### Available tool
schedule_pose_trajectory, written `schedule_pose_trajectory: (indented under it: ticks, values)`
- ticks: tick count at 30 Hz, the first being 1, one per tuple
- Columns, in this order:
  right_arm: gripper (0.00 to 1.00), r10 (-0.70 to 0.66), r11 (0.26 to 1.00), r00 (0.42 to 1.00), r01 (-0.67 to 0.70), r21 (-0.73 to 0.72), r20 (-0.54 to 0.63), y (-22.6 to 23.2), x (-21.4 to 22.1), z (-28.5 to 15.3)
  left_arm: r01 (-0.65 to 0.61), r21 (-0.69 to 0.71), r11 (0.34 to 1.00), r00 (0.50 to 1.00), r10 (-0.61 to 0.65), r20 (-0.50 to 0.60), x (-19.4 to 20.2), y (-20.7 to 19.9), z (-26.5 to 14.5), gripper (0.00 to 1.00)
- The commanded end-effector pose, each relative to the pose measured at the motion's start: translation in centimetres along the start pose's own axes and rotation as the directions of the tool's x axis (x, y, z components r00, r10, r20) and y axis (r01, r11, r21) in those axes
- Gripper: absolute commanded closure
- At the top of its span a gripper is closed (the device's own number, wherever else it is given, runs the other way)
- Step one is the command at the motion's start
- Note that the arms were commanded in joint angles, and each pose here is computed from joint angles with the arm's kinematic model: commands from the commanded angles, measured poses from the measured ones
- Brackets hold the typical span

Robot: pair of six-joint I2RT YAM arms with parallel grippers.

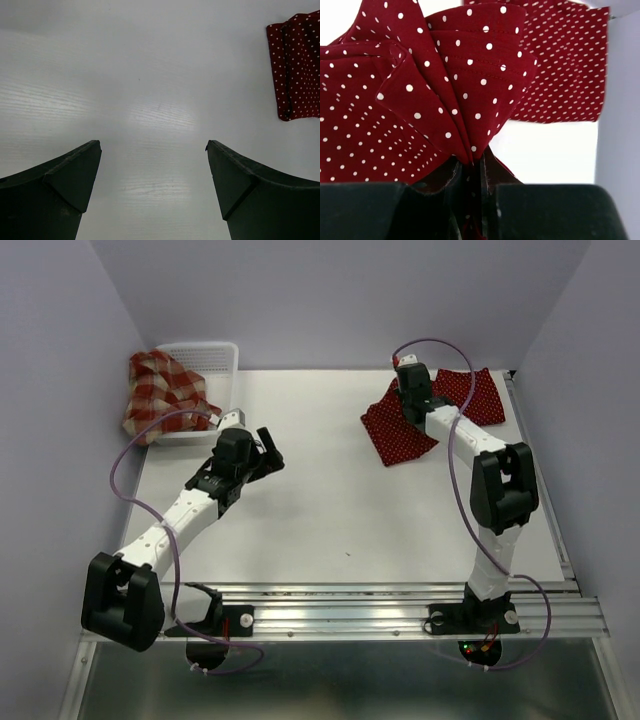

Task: Fold and stack the skirts
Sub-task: Neatly place the folded skirt to the corner

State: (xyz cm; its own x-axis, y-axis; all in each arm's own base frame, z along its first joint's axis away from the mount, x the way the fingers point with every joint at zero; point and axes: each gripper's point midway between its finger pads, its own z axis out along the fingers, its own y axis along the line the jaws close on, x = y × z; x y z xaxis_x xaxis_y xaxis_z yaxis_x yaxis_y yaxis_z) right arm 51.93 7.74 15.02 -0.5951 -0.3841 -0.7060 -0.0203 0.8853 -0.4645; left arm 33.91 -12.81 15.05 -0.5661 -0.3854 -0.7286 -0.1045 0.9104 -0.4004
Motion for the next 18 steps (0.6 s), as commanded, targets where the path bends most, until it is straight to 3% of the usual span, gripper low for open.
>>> schedule_pose_trajectory:
  ticks: [1, 18]
  values:
    - [0.99, 0.011, 0.997, 0.995, -0.019, 0.072, 0.102, -3.8, -4.6, 0.9, 0.025, 0.016, 1.000, 0.997, -0.027, 0.077, -3.0, -1.2, 0.3, 0.01]
    - [0.99, 0.115, 0.973, 0.974, -0.149, 0.173, 0.197, -8.7, -9.8, 3.1, 0.008, 0.020, 1.000, 0.996, -0.009, 0.086, -4.4, -2.4, 2.9, 0.01]
